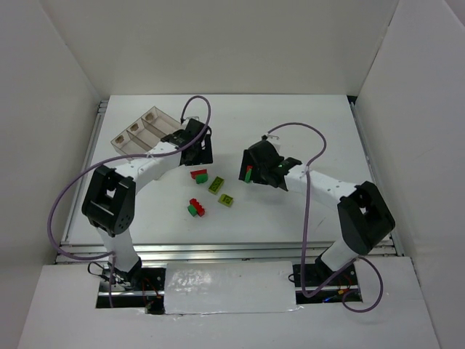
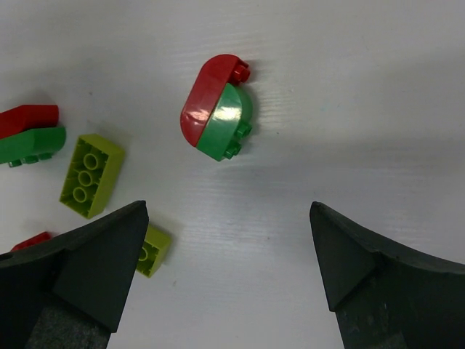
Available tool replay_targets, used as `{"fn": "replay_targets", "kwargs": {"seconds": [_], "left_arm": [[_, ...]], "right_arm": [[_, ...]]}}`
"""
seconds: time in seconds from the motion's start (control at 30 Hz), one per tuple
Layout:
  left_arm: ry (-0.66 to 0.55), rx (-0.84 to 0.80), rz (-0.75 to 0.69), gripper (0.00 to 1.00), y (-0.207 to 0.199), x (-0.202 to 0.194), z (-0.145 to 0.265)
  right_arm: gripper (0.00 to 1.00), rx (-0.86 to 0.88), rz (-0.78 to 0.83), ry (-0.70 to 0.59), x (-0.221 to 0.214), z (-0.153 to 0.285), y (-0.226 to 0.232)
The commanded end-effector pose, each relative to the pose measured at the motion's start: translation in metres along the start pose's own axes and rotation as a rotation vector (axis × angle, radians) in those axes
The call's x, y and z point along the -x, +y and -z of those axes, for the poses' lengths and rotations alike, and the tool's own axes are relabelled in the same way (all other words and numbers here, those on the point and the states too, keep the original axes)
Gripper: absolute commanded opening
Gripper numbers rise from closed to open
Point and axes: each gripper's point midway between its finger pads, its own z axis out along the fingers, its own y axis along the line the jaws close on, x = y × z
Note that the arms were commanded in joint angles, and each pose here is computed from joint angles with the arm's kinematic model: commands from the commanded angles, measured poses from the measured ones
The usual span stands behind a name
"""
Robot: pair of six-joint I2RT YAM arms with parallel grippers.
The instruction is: Sort the legos into containers by color
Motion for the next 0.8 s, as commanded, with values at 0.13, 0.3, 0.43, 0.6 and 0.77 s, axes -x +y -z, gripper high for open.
{"fn": "replay_targets", "kwargs": {"seconds": [0.13, 0.3, 0.43, 0.6, 0.77], "left_arm": [[0.011, -0.099, -0.282, 0.99, 0.014, -0.013, -0.017], [-0.083, -0.317, -0.441, 0.99, -0.012, -0.013, -0.008], [-0.051, -0.367, -0.567, 0.99, -0.020, -0.020, -0.022], [-0.052, -0.419, -0.570, 0.99, -0.013, -0.015, -0.032], [0.017, -0.581, -0.632, 0.99, -0.029, -0.035, -0.033]], "right_arm": [[1.00, 0.149, -0.001, -0.037, 0.007, 0.018, 0.023], [1.00, 0.199, 0.042, -0.007, -0.009, 0.027, 0.027], [1.00, 0.247, 0.074, 0.008, -0.022, 0.039, 0.031], [1.00, 0.306, 0.108, 0.011, -0.029, 0.054, 0.038], [1.00, 0.333, 0.121, 0.004, -0.030, 0.061, 0.041]]}}
